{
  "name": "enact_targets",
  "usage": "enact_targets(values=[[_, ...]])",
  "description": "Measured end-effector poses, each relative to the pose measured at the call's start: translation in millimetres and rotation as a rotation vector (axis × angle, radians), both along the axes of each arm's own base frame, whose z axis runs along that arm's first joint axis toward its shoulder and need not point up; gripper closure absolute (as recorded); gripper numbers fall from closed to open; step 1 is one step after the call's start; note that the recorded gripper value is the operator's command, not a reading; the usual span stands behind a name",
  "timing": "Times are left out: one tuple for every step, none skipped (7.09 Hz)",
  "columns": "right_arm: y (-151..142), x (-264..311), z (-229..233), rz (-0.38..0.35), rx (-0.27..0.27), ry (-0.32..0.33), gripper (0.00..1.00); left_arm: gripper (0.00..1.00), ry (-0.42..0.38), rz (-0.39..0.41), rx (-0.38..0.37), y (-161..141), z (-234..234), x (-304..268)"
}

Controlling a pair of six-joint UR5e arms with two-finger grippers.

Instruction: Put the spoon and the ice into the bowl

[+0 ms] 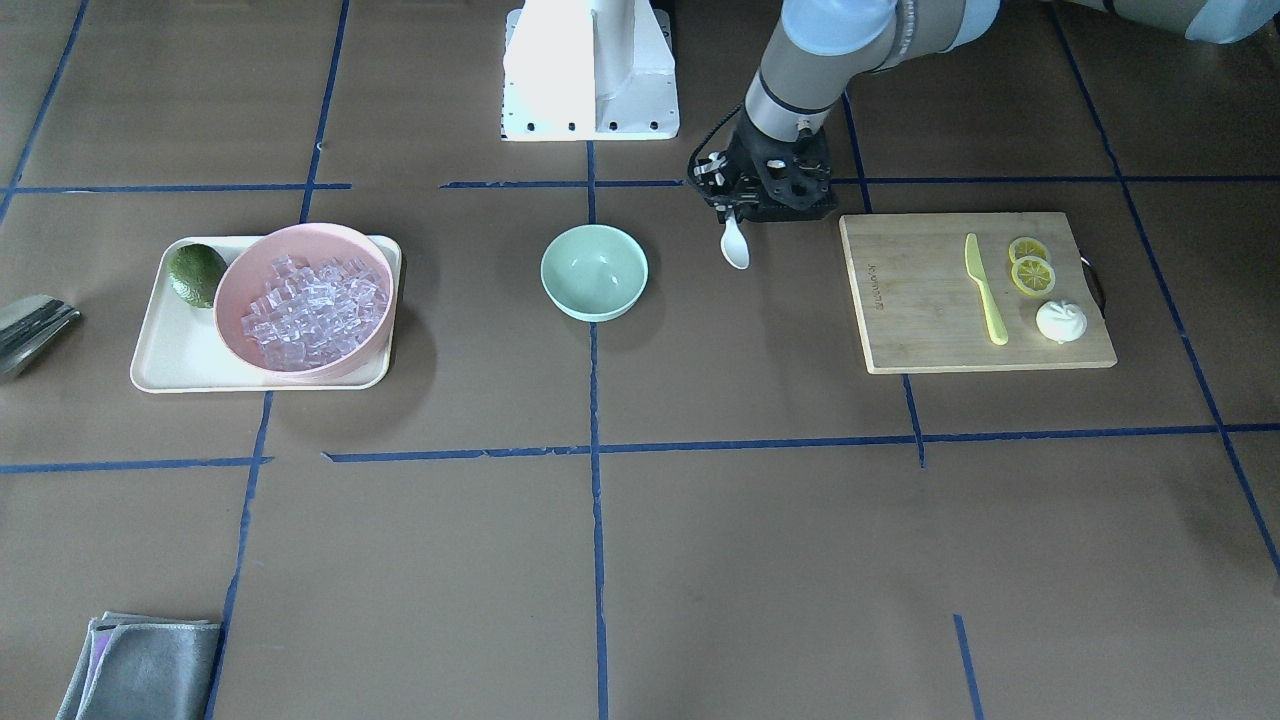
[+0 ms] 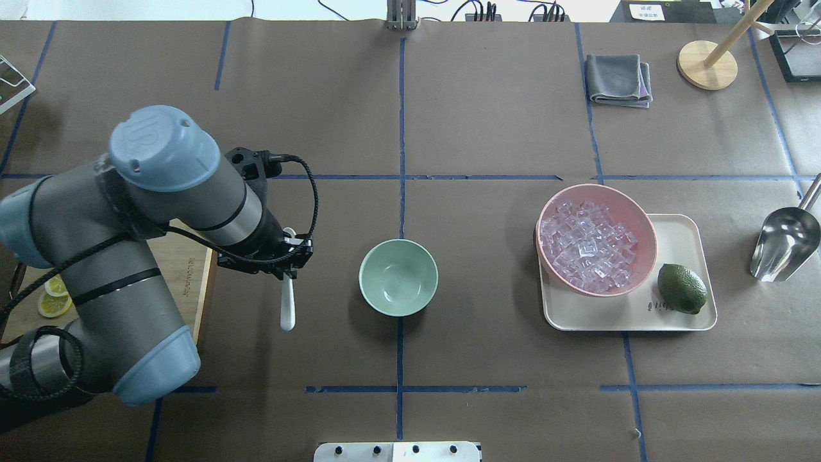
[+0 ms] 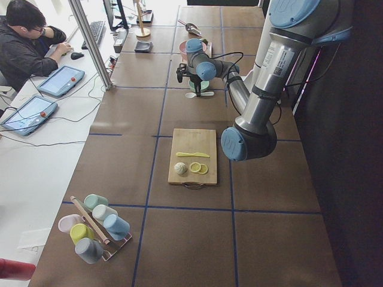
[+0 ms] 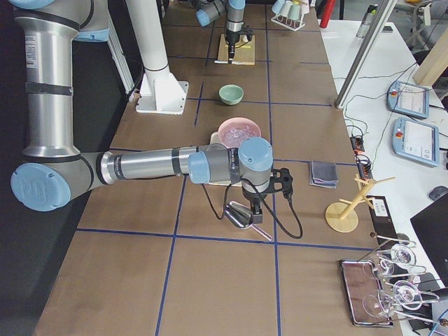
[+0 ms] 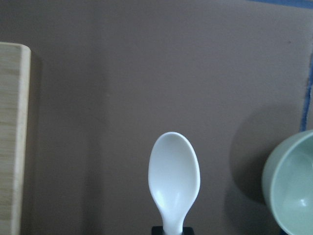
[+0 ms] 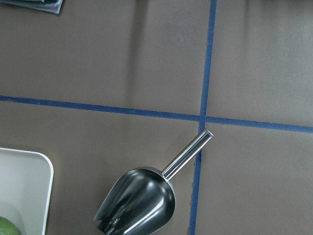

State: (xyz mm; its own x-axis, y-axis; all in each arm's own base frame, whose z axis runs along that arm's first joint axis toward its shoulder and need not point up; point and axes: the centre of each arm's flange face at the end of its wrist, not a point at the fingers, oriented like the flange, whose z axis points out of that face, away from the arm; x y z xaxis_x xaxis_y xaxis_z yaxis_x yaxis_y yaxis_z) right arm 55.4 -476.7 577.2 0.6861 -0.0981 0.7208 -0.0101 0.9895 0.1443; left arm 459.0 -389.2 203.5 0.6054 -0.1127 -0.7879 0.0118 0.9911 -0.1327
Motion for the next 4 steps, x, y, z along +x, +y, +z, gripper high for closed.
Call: enact_targets(values=[[-1.5, -8.1, -11.0, 0.001, 0.002, -0.011, 0.00, 1.00, -0.001, -0.006, 0.000, 2.3, -15.7, 24.0], [-4.6, -24.4, -32.7, 0.004, 0.003, -0.030, 0.00, 1.00, -0.006, -0.010, 0.006, 5.8, -28.1, 45.3], [-9.5, -45.1, -63.3, 0.018, -0.004, -0.056, 0.00, 1.00, -0.010, -0.010, 0.014, 8.3, -38.0, 62.7], [-11.5, -65.1, -93.4, 0.031, -0.013, -0.084, 0.00, 0.99, -0.014, -0.009, 0.017, 5.7, -48.4, 78.1]])
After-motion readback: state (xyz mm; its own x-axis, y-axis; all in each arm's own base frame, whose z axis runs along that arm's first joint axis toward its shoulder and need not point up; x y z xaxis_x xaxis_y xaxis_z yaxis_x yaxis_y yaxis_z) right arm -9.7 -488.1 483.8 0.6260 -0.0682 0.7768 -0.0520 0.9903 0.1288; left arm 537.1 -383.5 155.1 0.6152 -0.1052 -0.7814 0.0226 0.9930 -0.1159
